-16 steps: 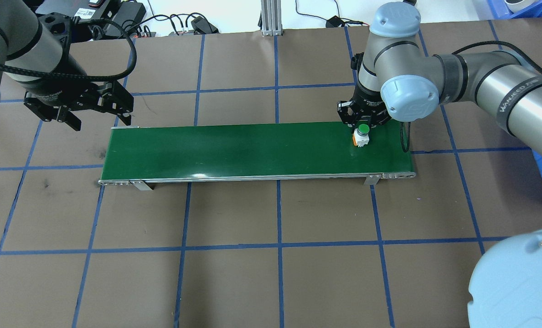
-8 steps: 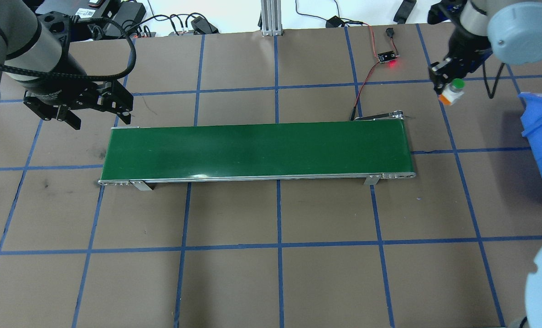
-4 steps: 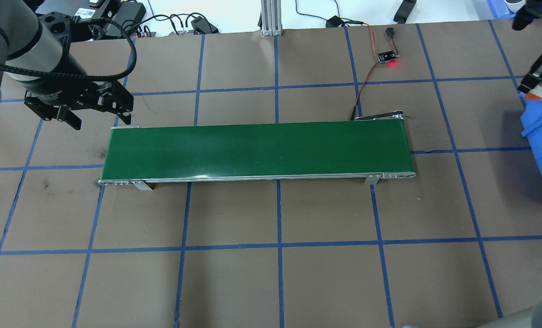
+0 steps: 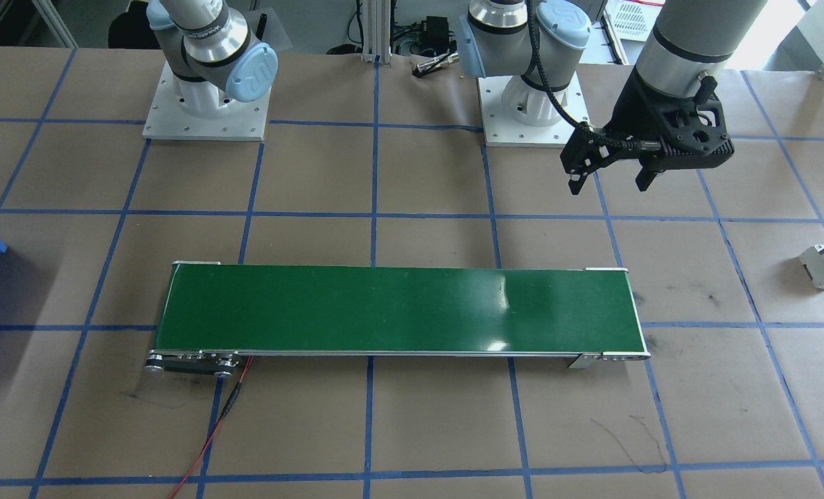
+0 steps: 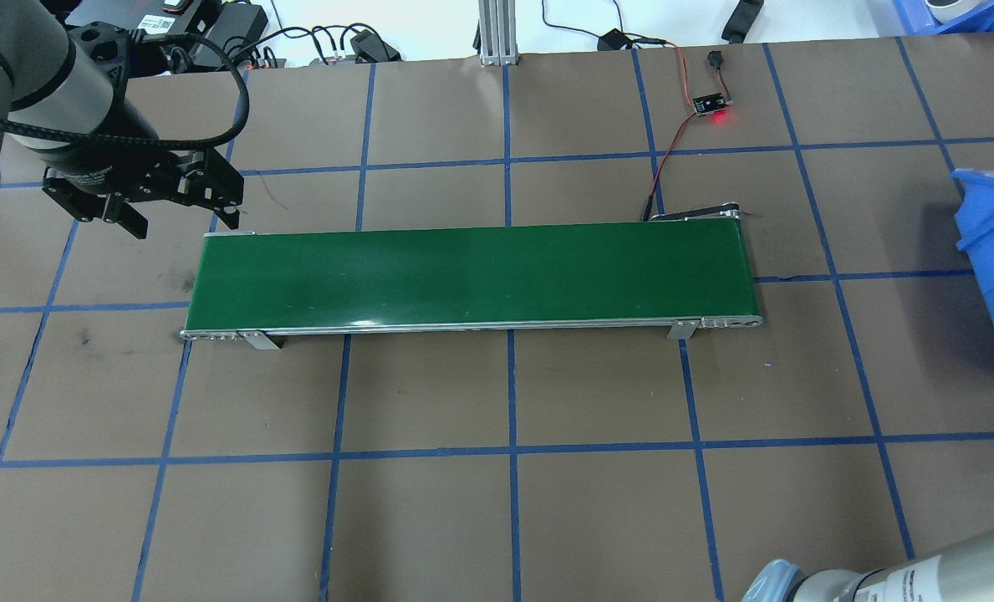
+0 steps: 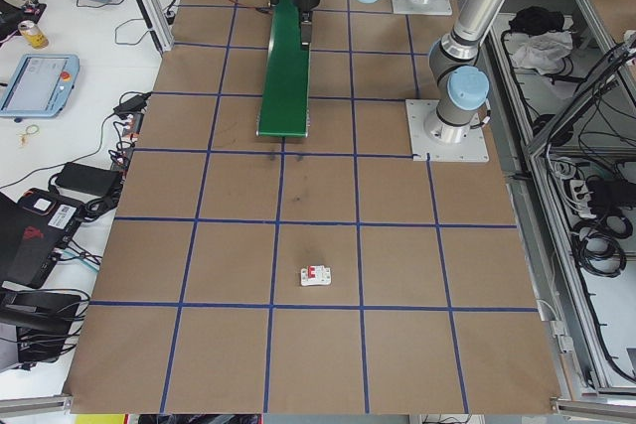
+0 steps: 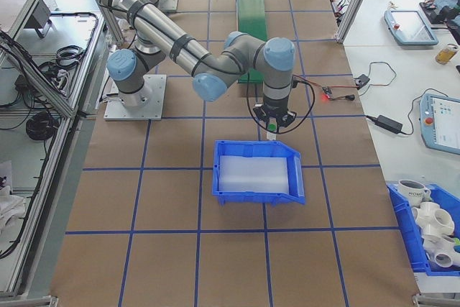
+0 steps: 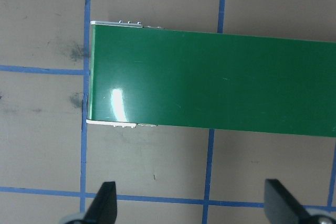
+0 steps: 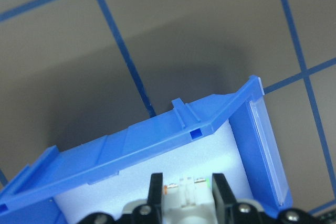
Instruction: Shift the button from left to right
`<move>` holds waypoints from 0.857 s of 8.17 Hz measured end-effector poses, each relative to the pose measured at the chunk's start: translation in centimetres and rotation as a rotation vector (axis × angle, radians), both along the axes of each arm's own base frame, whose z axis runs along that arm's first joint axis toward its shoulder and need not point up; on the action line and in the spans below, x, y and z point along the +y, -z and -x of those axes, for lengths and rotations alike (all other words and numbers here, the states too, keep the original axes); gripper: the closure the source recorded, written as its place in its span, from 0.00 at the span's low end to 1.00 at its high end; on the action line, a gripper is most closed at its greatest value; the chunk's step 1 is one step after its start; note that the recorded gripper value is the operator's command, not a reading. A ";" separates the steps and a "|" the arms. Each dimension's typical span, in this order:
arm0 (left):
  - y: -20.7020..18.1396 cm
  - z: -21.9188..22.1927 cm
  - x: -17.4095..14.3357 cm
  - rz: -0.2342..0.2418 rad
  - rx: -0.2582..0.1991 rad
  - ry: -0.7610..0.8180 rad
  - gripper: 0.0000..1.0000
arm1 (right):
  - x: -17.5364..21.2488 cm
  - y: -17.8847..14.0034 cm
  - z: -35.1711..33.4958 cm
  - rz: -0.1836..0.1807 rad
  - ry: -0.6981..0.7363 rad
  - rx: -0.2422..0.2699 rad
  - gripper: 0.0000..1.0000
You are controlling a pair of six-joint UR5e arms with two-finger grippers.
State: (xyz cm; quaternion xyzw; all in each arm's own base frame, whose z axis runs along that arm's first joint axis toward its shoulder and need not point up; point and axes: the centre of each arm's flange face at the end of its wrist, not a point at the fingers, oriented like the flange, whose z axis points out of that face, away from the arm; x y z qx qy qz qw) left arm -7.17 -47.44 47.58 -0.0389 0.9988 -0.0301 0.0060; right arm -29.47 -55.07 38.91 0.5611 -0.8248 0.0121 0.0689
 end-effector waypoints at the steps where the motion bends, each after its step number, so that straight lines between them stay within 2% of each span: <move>1: 0.0 0.0 0.0 0.000 0.000 0.001 0.00 | 1.1 2.4 3.7 -0.017 -0.091 -0.030 0.61; 3: 0.1 0.0 0.0 -0.002 0.000 0.001 0.00 | 2.5 7.4 8.4 -0.050 -0.213 -0.051 0.57; 4: 0.1 0.0 0.0 -0.002 0.001 0.001 0.00 | 3.2 9.7 9.1 -0.076 -0.227 -0.055 0.54; 5: 0.1 0.1 0.0 -0.002 0.001 0.001 0.00 | 3.7 11.6 9.5 -0.083 -0.238 -0.041 0.53; 6: 0.1 0.1 0.0 -0.002 0.001 0.001 0.00 | 4.1 13.0 9.5 -0.083 -0.252 -0.035 0.46; 7: 0.1 0.1 0.0 -0.002 0.002 0.001 0.00 | 4.2 14.6 9.5 -0.088 -0.268 -0.043 0.22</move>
